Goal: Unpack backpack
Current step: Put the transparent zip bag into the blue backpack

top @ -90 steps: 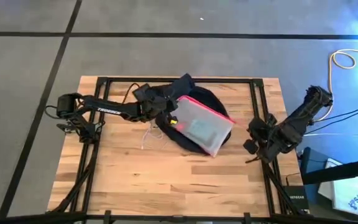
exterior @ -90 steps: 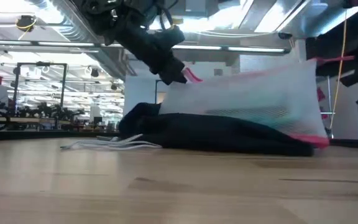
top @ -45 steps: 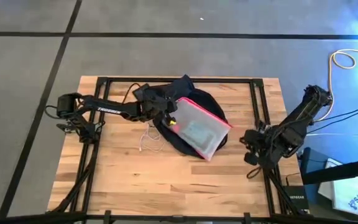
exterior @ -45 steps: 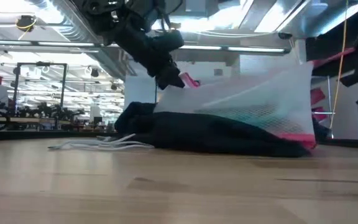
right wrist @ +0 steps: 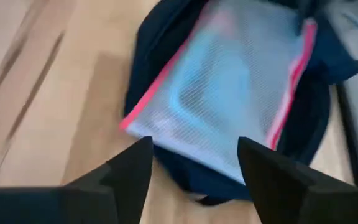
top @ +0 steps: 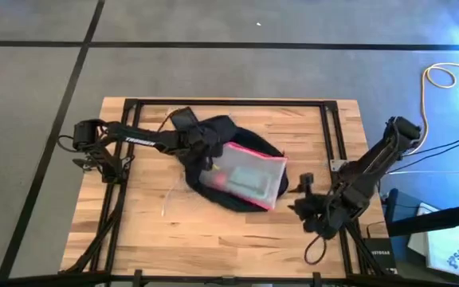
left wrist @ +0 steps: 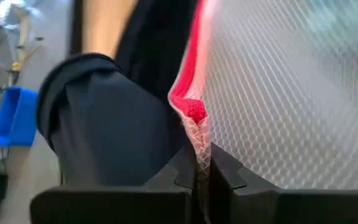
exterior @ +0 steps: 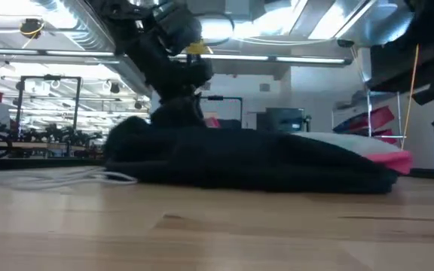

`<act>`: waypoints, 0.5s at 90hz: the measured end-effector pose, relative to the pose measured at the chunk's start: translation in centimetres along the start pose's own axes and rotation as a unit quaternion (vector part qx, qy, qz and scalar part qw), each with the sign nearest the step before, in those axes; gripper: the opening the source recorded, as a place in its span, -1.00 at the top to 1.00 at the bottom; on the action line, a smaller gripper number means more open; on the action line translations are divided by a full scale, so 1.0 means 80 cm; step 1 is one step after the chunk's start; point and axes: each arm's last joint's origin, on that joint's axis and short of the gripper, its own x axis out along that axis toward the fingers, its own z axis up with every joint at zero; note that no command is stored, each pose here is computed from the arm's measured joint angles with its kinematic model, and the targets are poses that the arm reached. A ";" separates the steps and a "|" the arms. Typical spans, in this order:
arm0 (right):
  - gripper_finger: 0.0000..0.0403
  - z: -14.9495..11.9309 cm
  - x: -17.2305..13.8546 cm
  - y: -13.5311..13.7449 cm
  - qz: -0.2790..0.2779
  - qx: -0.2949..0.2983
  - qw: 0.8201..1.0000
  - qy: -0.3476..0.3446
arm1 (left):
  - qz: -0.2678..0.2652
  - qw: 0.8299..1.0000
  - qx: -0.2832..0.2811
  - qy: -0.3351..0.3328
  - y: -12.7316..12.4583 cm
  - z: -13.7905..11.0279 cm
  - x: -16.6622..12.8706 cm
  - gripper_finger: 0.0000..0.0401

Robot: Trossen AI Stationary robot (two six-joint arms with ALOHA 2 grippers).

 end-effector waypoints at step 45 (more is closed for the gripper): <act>0.07 0.013 0.071 0.024 0.014 -0.045 0.997 0.067 | -0.015 0.999 -0.045 -0.023 -0.005 0.007 -0.002 1.00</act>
